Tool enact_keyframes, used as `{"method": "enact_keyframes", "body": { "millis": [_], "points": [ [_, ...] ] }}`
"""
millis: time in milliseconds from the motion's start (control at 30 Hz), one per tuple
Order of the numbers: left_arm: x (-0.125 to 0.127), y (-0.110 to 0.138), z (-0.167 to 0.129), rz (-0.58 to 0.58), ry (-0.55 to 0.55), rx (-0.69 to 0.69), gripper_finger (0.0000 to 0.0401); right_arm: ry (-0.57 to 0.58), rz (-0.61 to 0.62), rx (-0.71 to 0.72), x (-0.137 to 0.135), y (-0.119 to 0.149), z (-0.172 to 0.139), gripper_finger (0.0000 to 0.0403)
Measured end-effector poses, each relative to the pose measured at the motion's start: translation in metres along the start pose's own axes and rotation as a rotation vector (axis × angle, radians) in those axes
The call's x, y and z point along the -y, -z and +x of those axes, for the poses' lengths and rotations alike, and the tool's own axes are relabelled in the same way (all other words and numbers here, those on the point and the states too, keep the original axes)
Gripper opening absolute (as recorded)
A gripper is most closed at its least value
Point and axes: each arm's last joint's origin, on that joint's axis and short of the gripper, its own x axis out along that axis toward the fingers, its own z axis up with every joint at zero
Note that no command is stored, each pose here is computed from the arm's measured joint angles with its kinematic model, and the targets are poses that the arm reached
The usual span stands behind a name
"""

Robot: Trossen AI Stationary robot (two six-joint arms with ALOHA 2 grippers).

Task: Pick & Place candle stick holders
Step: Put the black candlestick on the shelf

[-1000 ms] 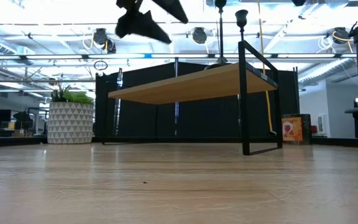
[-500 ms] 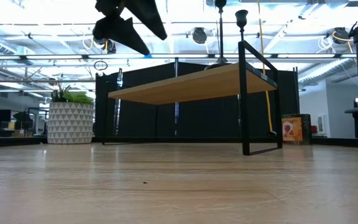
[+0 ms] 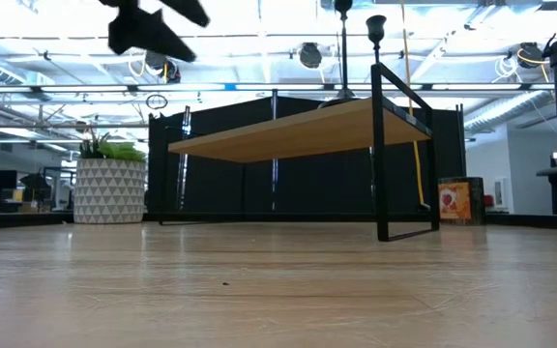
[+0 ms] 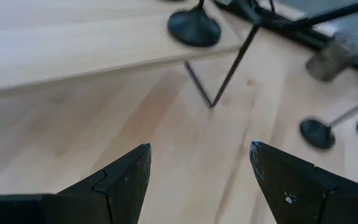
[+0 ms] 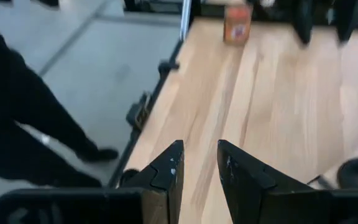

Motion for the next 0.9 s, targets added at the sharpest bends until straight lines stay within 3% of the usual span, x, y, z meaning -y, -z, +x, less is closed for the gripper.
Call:
{"method": "enact_keyframes", "body": {
  "millis": [300, 633, 900],
  "points": [
    [-0.021, 0.025, -0.044, 0.042, 0.129, 0.053, 0.0282, 0.041, 0.134, -0.306, -0.026, -0.004, 0.046, 0.0089],
    [-0.050, 0.041, -0.085, 0.079, 0.245, 0.150, 0.0282, 0.046, 0.293, -0.398, -0.041, 0.000, 0.071, 0.0089],
    [-0.075, 0.063, -0.092, 0.046, 0.299, 0.161, 0.0282, -0.014, 0.446, -0.500, -0.050, 0.006, 0.087, 0.0089]
  ]
}}
